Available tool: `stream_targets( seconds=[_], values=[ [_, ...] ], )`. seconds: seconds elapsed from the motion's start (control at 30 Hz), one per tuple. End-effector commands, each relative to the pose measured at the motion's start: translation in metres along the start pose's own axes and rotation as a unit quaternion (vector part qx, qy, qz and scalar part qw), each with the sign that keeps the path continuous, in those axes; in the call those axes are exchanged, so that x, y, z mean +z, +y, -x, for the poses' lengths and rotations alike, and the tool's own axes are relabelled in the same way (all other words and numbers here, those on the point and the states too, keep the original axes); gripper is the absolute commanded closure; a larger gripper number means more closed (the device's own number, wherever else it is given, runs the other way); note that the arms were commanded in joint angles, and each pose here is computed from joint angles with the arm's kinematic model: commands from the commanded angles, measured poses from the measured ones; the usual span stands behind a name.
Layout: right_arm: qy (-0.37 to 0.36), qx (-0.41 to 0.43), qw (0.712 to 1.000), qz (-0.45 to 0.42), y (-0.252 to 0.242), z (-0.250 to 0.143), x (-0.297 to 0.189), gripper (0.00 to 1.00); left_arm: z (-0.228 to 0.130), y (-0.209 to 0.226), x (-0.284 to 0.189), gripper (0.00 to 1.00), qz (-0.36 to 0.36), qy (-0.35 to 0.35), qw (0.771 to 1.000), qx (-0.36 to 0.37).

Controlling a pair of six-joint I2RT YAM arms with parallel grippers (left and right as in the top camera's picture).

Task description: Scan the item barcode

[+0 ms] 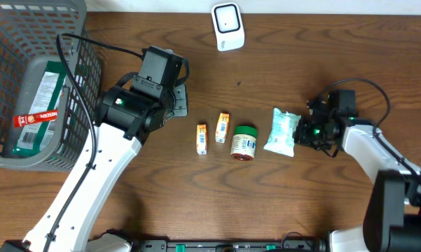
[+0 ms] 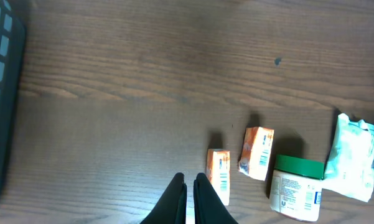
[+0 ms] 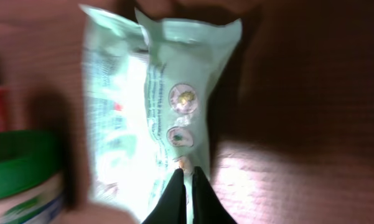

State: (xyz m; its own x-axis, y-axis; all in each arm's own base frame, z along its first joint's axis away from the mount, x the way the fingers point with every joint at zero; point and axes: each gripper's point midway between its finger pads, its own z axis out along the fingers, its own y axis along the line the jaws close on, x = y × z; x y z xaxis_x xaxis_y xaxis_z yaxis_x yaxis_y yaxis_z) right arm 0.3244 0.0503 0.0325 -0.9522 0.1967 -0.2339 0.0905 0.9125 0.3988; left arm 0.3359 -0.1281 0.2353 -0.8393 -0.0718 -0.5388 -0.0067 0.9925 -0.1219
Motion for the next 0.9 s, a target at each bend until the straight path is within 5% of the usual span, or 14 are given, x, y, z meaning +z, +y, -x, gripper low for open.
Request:
stream_targets(
  seconds=[0.0,0.53,0.7,0.87],
  values=[
    [-0.044,-0.070,0.994,0.070,0.041,0.023,-0.035,0.94,0.001,0.004,0.002,0.92,0.010,0.001,1.000,0.002],
    [0.019,-0.124,0.987,0.103,0.045,-0.035,0.018,0.94,-0.002,0.005,0.002,0.91,0.013,0.006,1.000,0.003],
    [0.007,-0.080,0.996,0.041,0.014,-0.035,0.046,0.95,-0.002,0.005,0.002,0.91,0.012,0.006,1.000,0.003],
    [0.002,-0.080,0.991,0.104,0.041,-0.021,0.028,0.92,-0.002,0.005,0.002,0.91,0.012,0.006,1.000,0.003]
  ],
)
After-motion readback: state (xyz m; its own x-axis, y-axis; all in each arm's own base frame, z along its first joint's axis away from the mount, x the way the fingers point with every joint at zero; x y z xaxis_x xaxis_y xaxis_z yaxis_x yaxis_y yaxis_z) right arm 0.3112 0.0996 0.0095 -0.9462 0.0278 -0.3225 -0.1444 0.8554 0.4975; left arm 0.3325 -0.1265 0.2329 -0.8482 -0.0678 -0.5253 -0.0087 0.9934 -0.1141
